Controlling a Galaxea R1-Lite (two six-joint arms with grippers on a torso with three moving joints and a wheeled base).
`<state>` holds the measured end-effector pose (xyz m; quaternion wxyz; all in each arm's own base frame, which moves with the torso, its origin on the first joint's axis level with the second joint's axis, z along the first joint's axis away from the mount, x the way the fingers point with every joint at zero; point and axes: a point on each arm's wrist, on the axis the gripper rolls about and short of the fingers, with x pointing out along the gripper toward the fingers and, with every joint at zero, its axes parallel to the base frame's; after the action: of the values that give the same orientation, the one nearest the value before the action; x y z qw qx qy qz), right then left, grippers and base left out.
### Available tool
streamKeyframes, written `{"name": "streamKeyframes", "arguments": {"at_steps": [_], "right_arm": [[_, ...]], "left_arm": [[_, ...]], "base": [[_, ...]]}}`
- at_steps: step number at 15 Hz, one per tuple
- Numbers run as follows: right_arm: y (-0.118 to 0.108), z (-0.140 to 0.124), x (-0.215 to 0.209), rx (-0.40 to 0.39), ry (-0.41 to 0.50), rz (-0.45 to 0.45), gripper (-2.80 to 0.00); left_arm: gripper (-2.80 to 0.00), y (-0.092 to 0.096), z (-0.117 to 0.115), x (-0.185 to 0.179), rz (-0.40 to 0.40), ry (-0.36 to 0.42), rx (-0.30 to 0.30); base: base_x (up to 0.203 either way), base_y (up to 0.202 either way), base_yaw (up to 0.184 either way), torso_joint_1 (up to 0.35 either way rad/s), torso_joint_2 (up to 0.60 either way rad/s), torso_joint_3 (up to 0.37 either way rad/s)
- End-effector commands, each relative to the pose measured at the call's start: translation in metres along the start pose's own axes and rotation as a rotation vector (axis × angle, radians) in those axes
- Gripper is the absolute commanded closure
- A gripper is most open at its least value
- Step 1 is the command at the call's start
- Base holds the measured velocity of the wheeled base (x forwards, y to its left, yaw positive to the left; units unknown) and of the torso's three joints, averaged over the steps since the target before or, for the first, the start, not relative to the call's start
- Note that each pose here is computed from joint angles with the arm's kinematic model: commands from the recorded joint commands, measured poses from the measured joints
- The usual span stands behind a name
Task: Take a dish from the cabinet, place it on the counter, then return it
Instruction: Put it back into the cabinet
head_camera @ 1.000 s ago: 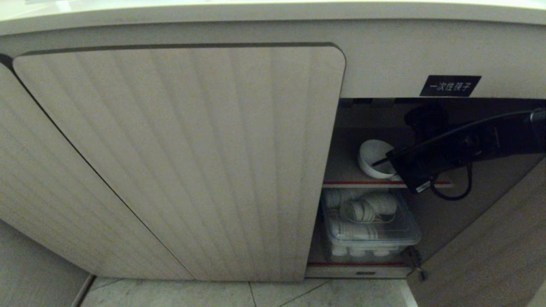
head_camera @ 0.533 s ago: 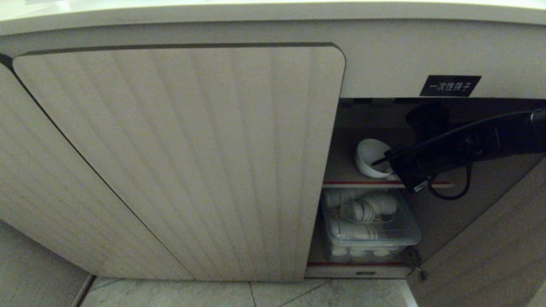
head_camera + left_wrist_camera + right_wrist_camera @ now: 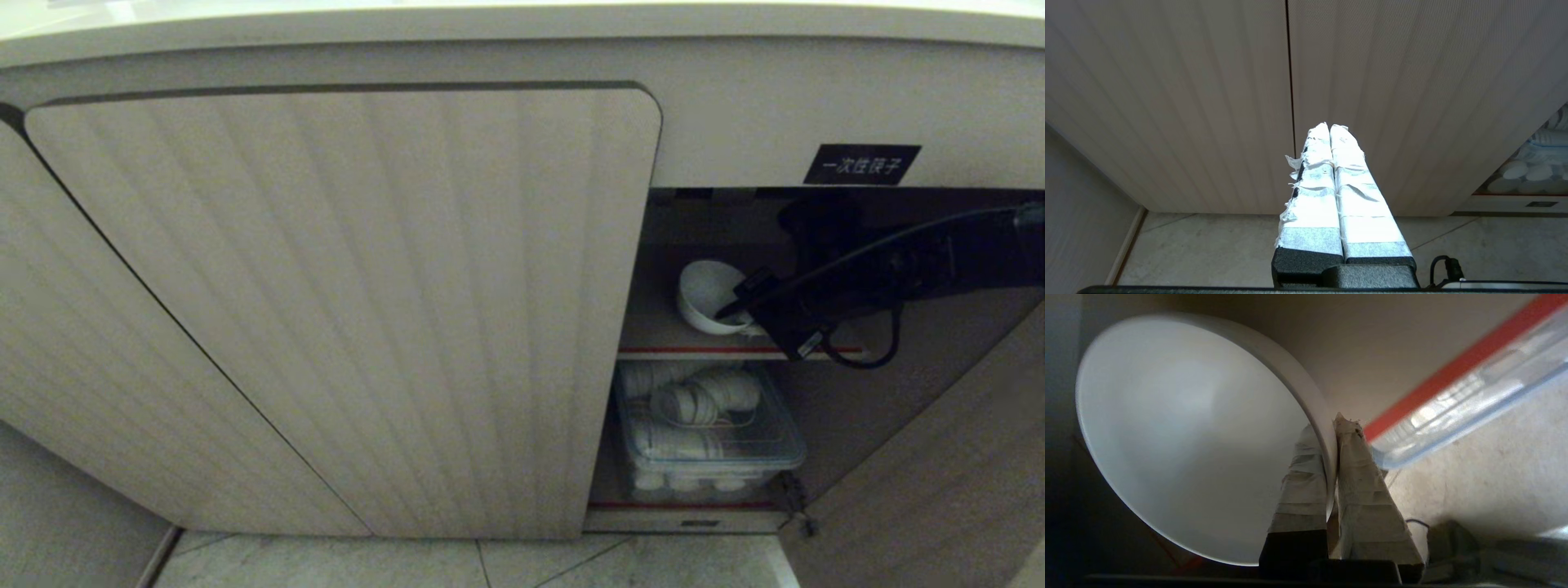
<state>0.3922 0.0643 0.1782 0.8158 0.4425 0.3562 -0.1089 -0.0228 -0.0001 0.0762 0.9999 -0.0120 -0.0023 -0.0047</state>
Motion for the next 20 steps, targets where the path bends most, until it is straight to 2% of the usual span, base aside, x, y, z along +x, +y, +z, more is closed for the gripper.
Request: {"name": "streamKeyframes", "arguments": {"at_steps": [1, 12, 20], "right_arm": [[0.001, 0.002, 0.004, 0.001, -0.003, 0.000, 0.00], [-0.005, 0.015, 0.013, -0.052, -0.029, -0.024, 0.00], [-0.005, 0.015, 0.013, -0.055, -0.030, -0.025, 0.00]], "left_arm": [[0.00, 0.000, 0.000, 0.000, 0.002, 0.000, 0.000], [0.00, 0.000, 0.000, 0.000, 0.000, -0.001, 0.000], [0.00, 0.000, 0.000, 0.000, 0.001, -0.001, 0.000]], "base": [[0.000, 0.000, 0.000, 0.000, 0.00, 0.000], [0.000, 0.000, 0.000, 0.000, 0.00, 0.000], [0.000, 0.000, 0.000, 0.000, 0.00, 0.000]]}}
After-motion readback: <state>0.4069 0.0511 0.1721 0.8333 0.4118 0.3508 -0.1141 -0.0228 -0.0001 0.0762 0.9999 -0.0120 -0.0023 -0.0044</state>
